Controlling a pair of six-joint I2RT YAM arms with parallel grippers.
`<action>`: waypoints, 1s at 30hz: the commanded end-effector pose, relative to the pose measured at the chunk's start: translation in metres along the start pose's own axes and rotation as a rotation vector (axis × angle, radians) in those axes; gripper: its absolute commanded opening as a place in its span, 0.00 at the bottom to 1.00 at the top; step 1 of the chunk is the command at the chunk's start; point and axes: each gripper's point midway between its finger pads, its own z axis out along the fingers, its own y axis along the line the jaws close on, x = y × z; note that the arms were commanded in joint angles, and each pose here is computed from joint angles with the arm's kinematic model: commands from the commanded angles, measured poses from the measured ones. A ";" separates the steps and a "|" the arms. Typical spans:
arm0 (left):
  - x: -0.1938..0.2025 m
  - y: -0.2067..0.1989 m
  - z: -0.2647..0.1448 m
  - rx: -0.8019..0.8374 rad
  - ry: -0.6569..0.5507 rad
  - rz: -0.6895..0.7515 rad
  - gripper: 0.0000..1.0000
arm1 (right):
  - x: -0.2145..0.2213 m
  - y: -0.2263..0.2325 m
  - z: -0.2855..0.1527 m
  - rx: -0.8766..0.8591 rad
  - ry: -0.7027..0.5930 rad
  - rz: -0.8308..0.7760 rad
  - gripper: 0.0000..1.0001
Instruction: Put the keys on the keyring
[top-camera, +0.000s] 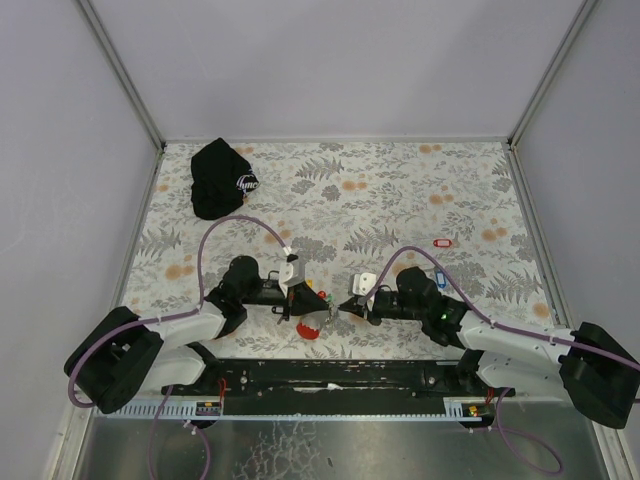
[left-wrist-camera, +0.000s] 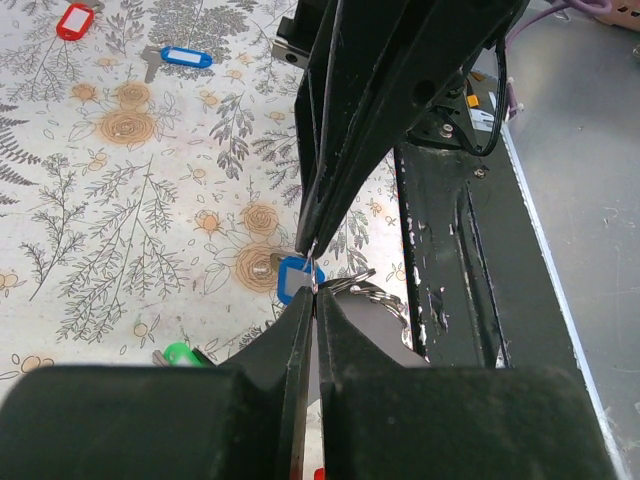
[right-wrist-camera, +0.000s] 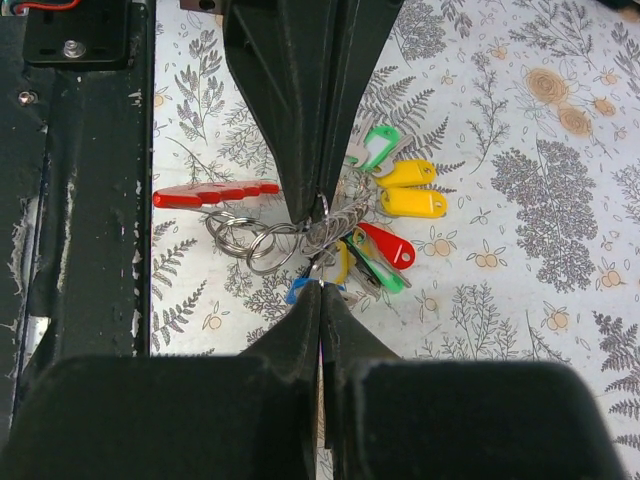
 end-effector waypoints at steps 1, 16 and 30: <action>-0.016 0.001 -0.001 0.001 -0.060 0.052 0.00 | -0.014 -0.002 0.003 0.008 -0.065 -0.006 0.00; -0.015 0.000 0.001 0.021 -0.061 0.031 0.00 | -0.025 -0.002 0.001 0.025 -0.125 -0.010 0.00; -0.018 0.003 -0.001 -0.016 -0.080 0.048 0.00 | -0.022 0.001 0.004 0.001 -0.096 0.022 0.00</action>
